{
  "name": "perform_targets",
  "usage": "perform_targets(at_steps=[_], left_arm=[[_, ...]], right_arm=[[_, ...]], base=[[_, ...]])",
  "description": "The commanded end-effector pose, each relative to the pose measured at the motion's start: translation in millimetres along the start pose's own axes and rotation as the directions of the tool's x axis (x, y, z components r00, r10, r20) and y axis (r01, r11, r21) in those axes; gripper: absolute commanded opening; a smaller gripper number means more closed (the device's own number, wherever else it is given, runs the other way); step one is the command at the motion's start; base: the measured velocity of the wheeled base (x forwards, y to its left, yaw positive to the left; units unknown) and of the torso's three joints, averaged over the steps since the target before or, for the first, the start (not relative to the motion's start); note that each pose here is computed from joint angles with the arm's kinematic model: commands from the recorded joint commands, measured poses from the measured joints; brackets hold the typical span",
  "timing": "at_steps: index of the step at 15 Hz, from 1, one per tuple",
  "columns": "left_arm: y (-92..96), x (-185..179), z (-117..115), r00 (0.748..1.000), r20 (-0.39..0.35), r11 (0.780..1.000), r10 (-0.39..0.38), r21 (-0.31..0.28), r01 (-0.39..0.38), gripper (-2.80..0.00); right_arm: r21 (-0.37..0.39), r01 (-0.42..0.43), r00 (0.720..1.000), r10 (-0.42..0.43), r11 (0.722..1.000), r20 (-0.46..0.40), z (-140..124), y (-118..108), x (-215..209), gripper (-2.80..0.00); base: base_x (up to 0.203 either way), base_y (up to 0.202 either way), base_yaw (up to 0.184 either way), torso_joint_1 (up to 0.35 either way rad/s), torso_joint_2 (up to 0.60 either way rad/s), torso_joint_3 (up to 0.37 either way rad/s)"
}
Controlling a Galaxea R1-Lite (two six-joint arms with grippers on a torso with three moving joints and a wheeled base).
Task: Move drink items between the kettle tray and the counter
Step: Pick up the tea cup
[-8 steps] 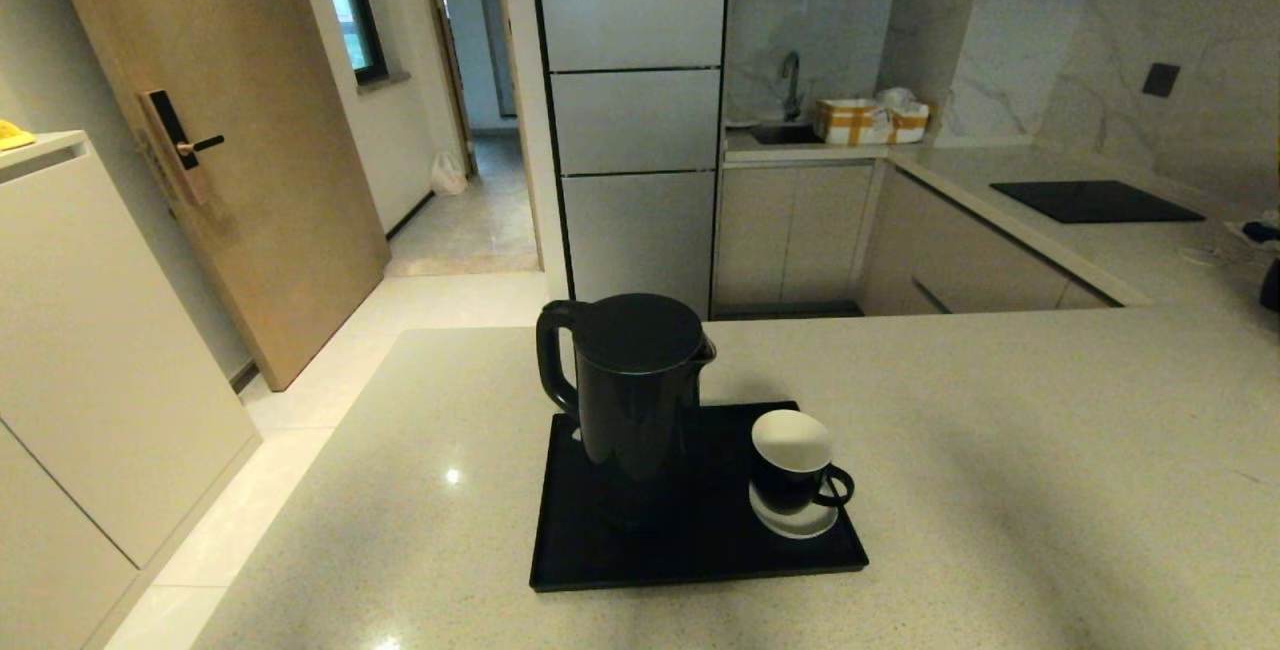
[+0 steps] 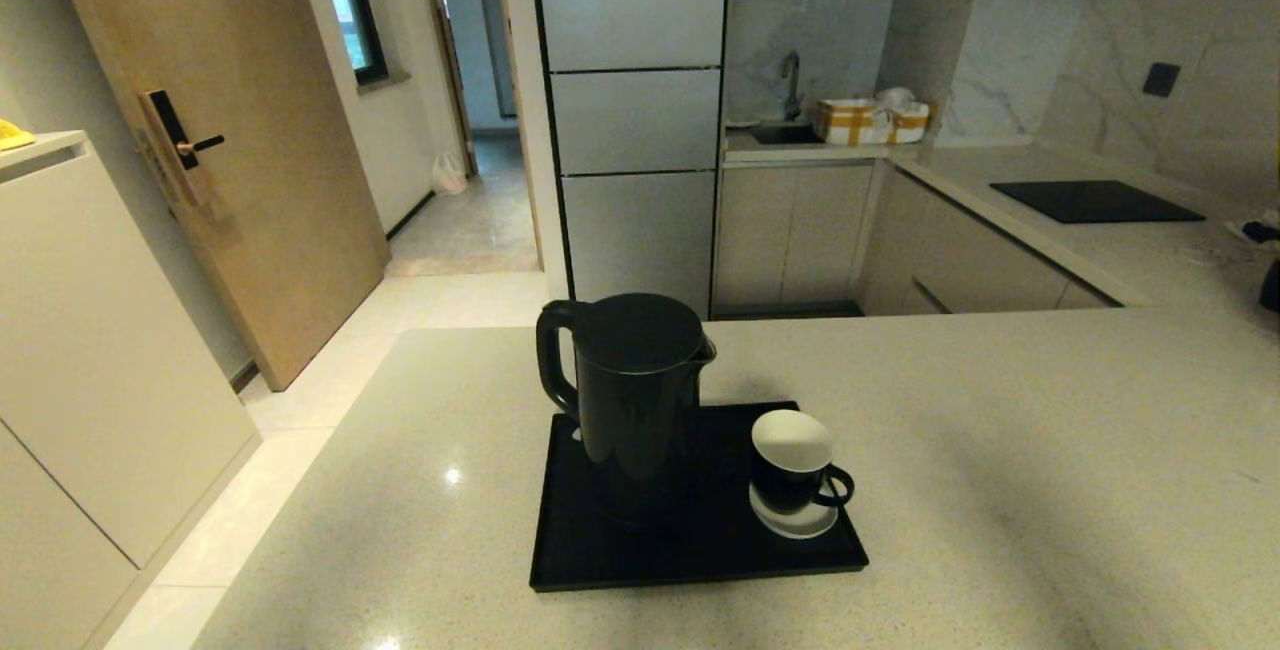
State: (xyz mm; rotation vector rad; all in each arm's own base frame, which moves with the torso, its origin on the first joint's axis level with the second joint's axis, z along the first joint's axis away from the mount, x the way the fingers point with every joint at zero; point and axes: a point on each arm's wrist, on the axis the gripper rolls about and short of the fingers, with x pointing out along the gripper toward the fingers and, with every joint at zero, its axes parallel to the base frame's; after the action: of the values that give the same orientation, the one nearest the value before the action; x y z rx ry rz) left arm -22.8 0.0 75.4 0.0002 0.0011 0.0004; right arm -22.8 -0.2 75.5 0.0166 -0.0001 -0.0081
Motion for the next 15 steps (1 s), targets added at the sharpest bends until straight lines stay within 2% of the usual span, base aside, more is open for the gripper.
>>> perform_targets(at_steps=[1, 15], left_arm=[[0.0, 0.0, 0.1, 1.0, 0.001, 1.0, 0.001, 0.0, -0.001, 0.0], [0.0, 0.0, 0.1, 1.0, 0.001, 1.0, 0.0, 0.0, 0.0, 0.0]], right_arm=[[0.0, 0.0, 1.0, 0.0, 1.0, -0.002, -0.4, 0.0, 0.1, 0.0], [0.006, 0.0, 1.0, 0.0, 1.0, -0.002, -0.4, 0.0, 0.1, 0.0]], base=[[0.0, 0.0, 0.0, 0.0, 0.0, 0.0], [0.0, 0.0, 0.0, 0.0, 0.0, 0.0]])
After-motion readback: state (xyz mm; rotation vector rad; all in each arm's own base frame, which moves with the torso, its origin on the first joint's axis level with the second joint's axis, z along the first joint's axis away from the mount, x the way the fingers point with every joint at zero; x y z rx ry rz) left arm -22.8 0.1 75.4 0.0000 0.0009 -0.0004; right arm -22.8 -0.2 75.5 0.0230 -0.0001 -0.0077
